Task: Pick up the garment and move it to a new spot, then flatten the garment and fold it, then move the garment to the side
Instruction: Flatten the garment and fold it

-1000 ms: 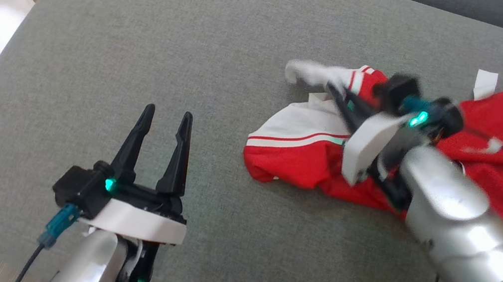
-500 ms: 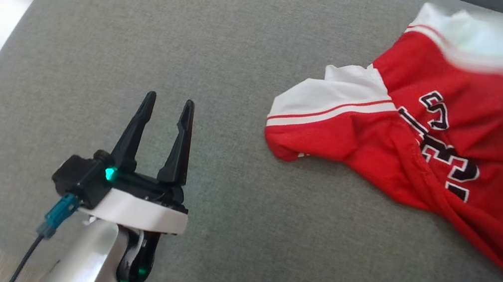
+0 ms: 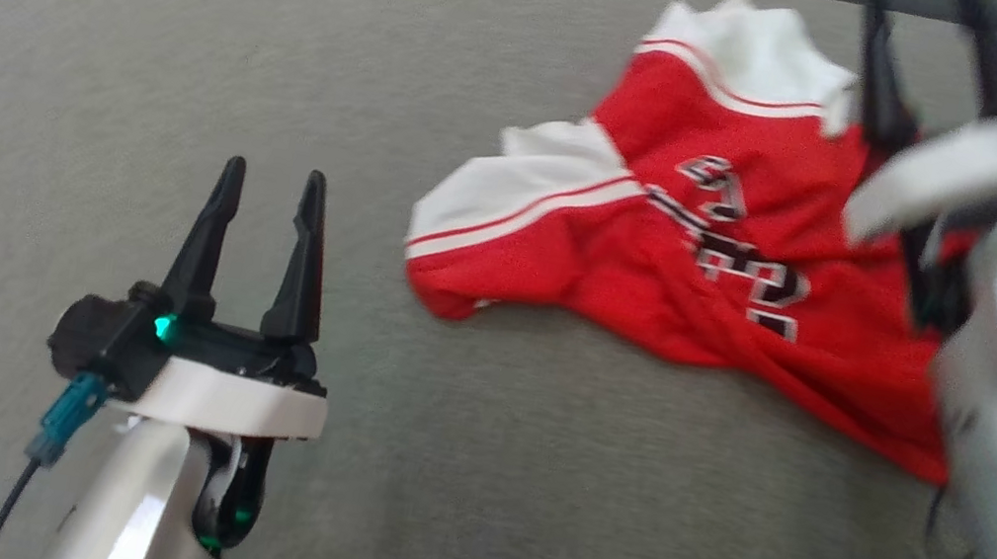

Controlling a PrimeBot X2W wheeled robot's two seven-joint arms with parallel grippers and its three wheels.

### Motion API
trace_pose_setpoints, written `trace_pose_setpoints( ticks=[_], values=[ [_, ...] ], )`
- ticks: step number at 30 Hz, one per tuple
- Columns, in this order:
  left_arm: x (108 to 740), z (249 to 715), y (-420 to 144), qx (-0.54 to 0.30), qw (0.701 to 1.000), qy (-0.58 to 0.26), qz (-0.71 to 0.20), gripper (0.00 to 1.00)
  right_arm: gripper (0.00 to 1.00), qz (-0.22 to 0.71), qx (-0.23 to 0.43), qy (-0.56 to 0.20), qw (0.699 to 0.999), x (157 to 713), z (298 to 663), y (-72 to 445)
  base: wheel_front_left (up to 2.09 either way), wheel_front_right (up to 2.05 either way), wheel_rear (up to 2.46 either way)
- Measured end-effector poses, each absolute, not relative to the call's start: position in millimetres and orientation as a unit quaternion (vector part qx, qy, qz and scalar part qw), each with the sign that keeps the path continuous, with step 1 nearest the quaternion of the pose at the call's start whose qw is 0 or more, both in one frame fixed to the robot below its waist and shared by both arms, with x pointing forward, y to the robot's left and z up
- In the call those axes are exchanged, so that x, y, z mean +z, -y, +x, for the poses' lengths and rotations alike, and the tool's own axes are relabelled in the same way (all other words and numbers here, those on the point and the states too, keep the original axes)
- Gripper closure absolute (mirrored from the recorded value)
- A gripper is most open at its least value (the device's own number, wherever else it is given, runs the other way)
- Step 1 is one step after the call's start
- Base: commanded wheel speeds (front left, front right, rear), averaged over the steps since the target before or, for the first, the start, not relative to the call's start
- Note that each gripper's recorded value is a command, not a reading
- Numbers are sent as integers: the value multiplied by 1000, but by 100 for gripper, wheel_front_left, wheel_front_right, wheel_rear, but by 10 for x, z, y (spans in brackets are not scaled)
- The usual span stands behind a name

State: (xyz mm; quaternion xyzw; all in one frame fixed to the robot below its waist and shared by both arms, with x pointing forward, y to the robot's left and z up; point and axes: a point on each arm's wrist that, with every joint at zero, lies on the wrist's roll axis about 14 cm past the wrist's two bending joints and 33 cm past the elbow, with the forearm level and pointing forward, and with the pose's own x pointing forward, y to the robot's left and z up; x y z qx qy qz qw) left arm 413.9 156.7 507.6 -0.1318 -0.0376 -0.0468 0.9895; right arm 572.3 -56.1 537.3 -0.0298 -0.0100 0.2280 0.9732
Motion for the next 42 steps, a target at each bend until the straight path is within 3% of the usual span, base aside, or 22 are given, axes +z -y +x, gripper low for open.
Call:
trace_pose_setpoints(
  ticks=[7,18,31,42],
  values=[
    [5236,4271,-1174,-108,983,59,-137,0,0,13,140,10,990,5015,4816,1195,0,0,0],
    [5270,4264,-780,-161,974,57,-149,0,0,42,22,-32,998,4627,3834,1854,0,0,0],
    [4793,4622,-411,-210,972,-13,-105,0,0,63,-1,-18,998,4683,3986,1974,0,0,0],
    [4157,5159,-479,-188,970,-156,-4,0,0,64,-11,-31,997,4569,4079,2048,0,0,0]
  ],
)
